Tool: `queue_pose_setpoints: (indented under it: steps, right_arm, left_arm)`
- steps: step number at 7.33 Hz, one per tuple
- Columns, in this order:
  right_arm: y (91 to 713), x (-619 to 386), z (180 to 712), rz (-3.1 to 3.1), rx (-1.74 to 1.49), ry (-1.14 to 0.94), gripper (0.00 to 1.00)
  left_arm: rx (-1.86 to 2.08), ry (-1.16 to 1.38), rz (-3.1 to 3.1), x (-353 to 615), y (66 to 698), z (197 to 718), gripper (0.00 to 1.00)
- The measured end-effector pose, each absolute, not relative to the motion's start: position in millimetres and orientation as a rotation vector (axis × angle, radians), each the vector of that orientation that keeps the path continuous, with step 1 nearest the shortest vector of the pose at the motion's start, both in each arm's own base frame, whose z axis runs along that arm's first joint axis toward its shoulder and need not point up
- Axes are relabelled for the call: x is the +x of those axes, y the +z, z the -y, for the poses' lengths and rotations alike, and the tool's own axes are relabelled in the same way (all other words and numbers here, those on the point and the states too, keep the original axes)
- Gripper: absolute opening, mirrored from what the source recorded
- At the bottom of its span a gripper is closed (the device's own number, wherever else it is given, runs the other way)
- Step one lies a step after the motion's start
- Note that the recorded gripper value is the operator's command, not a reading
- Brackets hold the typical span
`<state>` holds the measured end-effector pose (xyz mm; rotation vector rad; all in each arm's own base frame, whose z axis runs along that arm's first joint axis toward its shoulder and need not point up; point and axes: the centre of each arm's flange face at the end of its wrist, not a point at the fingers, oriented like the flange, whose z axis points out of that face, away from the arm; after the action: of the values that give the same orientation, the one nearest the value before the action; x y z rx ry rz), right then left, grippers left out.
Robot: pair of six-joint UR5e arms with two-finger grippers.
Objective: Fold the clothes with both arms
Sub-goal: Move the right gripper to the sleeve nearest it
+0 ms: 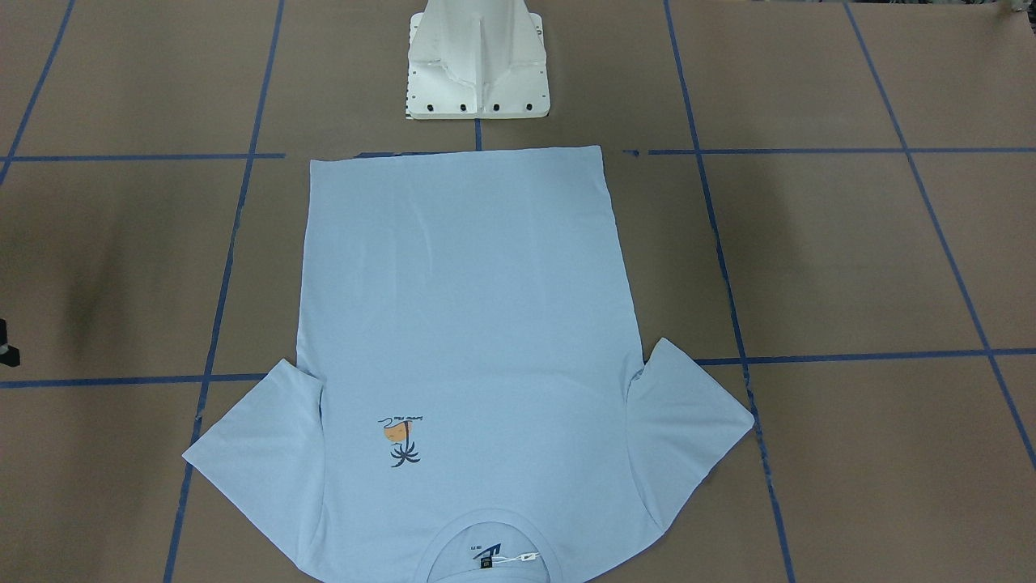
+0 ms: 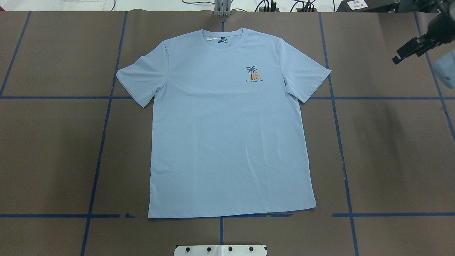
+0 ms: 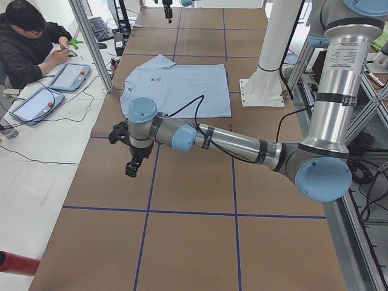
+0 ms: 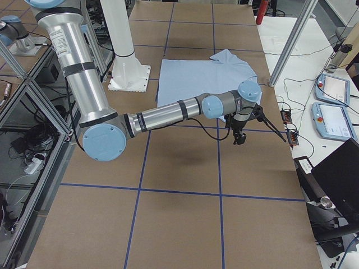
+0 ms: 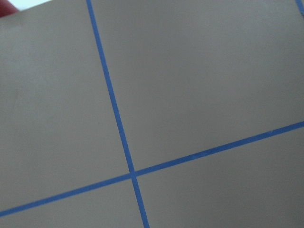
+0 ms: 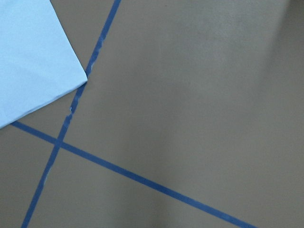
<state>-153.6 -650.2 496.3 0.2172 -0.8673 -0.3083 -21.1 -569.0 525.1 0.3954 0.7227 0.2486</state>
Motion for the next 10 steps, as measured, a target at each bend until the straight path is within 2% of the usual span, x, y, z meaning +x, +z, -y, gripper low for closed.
queue_pose_setpoints:
  steps: [5,9,10]
  right_arm:
    - [469,-318,682,0.831,0.288,-0.197,0.98]
    - [480,-354,684,0.819,0.298,-0.204,0.84]
    - [485,-357,684,0.813,0.291,-0.204,0.77]
  left_arm:
    - [0.485,0.283,-0.724,-17,543,576,1.0]
    - [0.484,0.244,-0.737,-17,537,578,1.0]
    - [0.485,0.242,-0.737,-17,536,578,1.0]
